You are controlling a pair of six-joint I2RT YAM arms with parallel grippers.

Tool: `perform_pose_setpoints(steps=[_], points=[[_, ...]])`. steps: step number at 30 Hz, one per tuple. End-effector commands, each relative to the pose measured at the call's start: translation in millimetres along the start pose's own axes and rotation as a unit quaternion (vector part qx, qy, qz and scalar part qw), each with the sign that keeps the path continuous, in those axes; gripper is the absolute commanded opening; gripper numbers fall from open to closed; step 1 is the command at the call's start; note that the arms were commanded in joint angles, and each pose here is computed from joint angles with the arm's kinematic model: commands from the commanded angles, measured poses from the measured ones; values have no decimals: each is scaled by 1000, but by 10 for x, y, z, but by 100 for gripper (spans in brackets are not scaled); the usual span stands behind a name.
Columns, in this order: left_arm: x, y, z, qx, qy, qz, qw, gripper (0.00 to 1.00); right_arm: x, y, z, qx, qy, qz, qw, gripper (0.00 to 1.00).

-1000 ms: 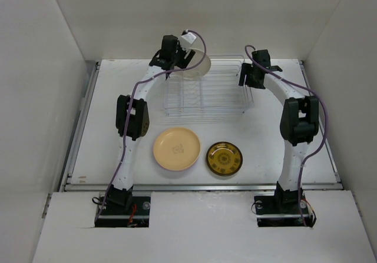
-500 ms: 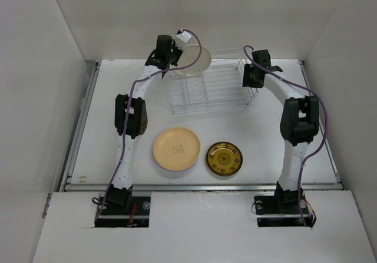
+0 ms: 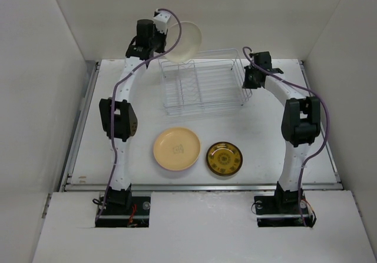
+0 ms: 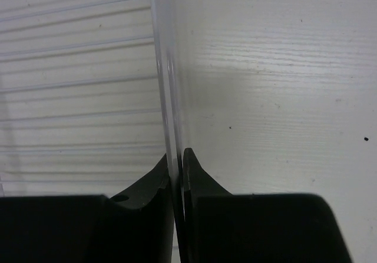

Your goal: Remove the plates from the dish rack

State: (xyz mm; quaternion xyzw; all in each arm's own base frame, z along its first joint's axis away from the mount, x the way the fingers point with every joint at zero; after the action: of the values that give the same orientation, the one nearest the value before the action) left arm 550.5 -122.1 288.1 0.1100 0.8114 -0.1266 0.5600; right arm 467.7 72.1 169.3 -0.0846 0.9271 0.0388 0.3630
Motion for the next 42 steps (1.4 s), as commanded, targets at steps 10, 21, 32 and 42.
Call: perform_pose_setpoints(steps=[10,21,32,42], points=[[-610,-407,-1521,147,95,-83,981,0,8,74,-247,11,-19,30,999,0],[757,-624,-2530,331,479,128,803,0,98,141,-319,8,-21,55,998,0],[1387,-870,-2558,343,606,199,689,1,120,296,-376,15,-16,45,999,0],[1444,-927,-2405,326,628,195,679,98,164,279,-377,35,-16,64,997,0]])
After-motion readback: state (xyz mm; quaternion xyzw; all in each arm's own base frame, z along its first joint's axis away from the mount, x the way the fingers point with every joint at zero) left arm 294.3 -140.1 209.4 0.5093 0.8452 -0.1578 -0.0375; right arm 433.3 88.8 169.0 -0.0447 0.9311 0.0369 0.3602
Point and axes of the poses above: each gripper's point midway between its finger pads, its own z axis out along the fingers, its own y axis along the line the jaws close on, x = y × z, the point moved 10 cm from there along -z, back along the fingers, and after that the axes turned 12 degrees about -z, right-handed, at the moved point
